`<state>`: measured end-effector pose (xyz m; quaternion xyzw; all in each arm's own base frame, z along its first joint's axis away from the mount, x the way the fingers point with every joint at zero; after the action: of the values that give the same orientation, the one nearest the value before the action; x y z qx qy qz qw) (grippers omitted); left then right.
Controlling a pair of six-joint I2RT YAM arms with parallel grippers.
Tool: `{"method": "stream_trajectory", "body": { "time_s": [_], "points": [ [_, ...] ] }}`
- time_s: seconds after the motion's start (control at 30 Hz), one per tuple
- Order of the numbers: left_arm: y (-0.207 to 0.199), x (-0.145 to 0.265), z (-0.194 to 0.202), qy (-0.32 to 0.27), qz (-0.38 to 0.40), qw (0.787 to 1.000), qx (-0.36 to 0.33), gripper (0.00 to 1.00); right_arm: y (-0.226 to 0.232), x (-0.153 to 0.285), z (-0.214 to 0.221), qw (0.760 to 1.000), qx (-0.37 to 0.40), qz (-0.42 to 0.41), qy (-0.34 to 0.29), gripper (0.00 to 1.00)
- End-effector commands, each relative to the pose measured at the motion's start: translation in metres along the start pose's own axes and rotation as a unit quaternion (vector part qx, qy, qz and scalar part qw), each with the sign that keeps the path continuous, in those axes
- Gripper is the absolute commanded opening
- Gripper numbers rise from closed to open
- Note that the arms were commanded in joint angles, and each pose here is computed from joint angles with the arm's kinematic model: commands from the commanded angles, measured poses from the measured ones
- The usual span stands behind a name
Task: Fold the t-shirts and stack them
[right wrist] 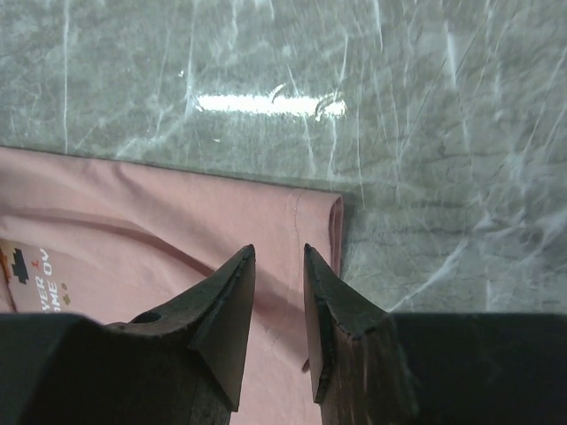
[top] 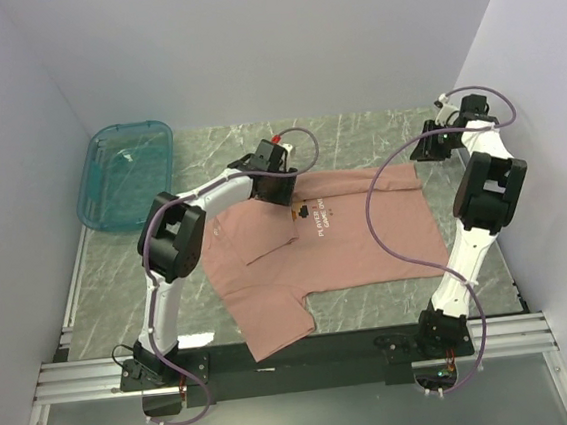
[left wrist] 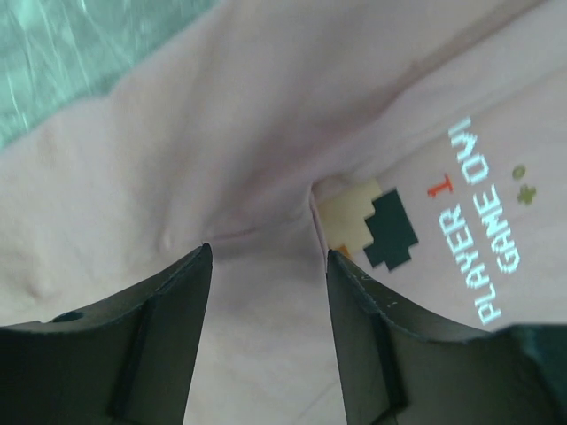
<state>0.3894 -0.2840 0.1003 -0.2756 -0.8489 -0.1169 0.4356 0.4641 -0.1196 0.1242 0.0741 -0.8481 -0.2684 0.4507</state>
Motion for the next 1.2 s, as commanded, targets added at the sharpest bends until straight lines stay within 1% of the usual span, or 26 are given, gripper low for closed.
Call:
{"method": "stream_trajectory", "body": {
  "time_s": [0.0, 0.23, 0.33, 0.43, 0.47, 0.53, 0.57, 0.63, 0.8, 1.17],
  "points": [
    [-0.005, -0.003, -0.017, -0.017, -0.003, 1.000, 0.001, 0.59, 0.006, 0.005, -0.008, 1.000, -0.005, -0.009, -0.008, 0.36],
    [-0.011, -0.014, -0.018, -0.012, -0.005, 1.000, -0.001, 0.55, 0.003, 0.000, -0.010, 1.000, -0.012, -0.003, -0.010, 0.36],
    [-0.011, -0.019, -0.015, -0.006, -0.008, 1.000, -0.002, 0.50, 0.001, -0.004, -0.011, 1.000, -0.022, 0.003, -0.011, 0.36],
    [-0.012, -0.022, -0.014, -0.004, -0.005, 1.000, -0.003, 0.38, -0.001, -0.009, -0.013, 0.999, -0.029, 0.007, -0.013, 0.35],
    [-0.013, -0.022, -0.013, -0.003, -0.001, 1.000, -0.003, 0.29, -0.003, -0.010, -0.014, 0.999, -0.030, 0.008, -0.015, 0.35],
    [-0.013, -0.023, -0.011, 0.001, 0.002, 1.000, -0.006, 0.19, -0.004, -0.013, -0.014, 0.999, -0.037, 0.013, -0.014, 0.35],
    [-0.014, -0.021, -0.013, -0.002, 0.005, 1.000, -0.006, 0.11, -0.005, -0.014, -0.015, 0.999, -0.041, 0.014, -0.015, 0.35],
    [-0.015, -0.020, -0.011, -0.003, 0.007, 1.000, -0.007, 0.06, -0.006, -0.016, -0.016, 0.999, -0.044, 0.020, -0.016, 0.35],
    [-0.017, -0.014, -0.010, -0.006, 0.016, 1.000, -0.010, 0.03, -0.009, -0.019, -0.016, 0.998, -0.051, 0.026, -0.016, 0.35],
    [-0.020, -0.008, -0.012, -0.013, 0.034, 0.999, -0.007, 0.03, -0.007, -0.031, -0.013, 0.998, -0.053, 0.040, 0.001, 0.33]
  ]
}}
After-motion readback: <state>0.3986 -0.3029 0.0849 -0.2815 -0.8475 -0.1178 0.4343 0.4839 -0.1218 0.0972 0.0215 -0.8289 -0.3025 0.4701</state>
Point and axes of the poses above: each gripper's point midway between its finger pads, its own x axis back along the fingers, its own y axis along the line the jaws close on, z = x × y, the point moved 7 cm from there along x, back along the fingers, and after that the axes turned 12 degrees about -x, right-handed, at the moved point
